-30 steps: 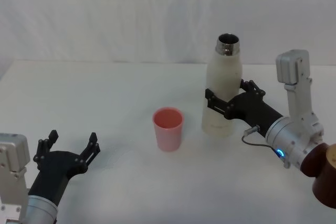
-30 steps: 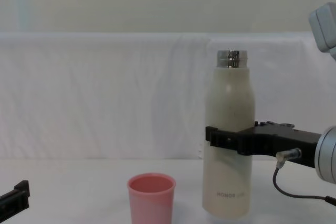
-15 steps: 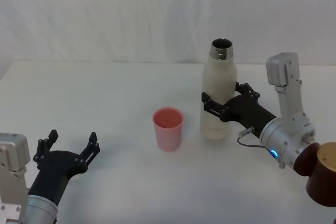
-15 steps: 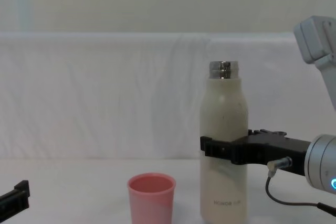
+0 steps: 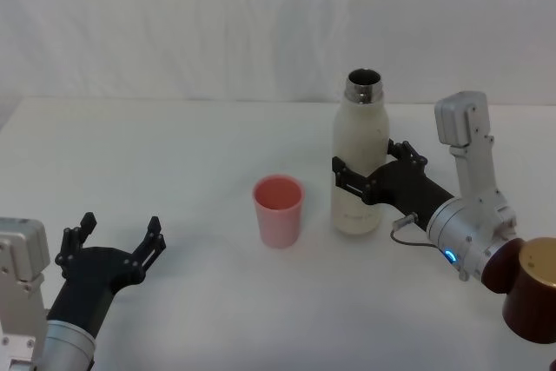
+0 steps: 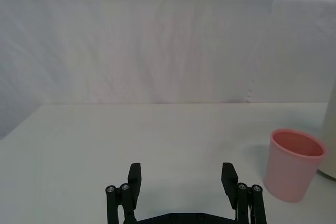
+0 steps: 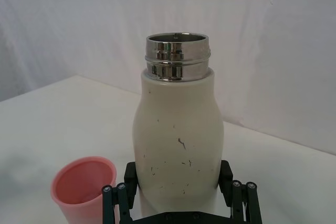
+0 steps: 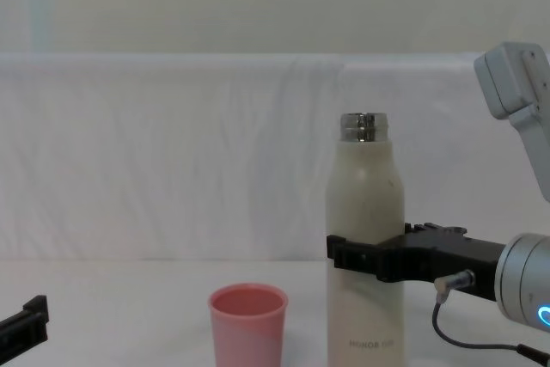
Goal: Grasp the thermos with one hand and pour water into the cup lid.
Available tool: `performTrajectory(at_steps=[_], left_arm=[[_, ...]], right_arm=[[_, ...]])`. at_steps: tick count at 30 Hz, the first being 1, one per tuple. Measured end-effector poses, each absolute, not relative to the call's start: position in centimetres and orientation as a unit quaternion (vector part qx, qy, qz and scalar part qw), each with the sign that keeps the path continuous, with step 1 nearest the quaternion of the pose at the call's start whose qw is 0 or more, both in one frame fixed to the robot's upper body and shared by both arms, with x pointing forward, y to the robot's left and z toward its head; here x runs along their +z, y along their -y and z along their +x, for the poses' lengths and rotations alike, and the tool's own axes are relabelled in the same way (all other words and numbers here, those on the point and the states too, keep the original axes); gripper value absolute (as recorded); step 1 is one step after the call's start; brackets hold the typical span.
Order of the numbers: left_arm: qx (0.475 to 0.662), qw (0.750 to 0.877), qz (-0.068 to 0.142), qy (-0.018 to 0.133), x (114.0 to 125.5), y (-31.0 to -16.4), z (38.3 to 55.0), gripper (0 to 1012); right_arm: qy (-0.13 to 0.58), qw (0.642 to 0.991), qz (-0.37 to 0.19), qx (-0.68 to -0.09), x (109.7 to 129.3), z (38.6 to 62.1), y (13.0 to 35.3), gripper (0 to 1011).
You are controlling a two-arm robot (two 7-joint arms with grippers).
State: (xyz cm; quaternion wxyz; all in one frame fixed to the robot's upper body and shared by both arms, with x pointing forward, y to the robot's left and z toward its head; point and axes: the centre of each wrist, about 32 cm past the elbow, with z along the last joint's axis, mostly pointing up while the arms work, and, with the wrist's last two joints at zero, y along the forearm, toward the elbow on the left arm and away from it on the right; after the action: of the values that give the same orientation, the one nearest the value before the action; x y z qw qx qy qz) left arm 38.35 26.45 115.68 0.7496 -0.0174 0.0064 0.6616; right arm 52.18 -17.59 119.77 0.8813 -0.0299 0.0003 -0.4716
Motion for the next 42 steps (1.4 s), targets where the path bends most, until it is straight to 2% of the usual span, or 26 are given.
performTrajectory(at_steps=[42], left_arm=[[0.662,0.750,-0.017,-0.006,115.7,-26.5,38.4,1001]], right_arm=[[-0.015,0.882,-0.025,-0.471,118.7,51.9,17.6,952]])
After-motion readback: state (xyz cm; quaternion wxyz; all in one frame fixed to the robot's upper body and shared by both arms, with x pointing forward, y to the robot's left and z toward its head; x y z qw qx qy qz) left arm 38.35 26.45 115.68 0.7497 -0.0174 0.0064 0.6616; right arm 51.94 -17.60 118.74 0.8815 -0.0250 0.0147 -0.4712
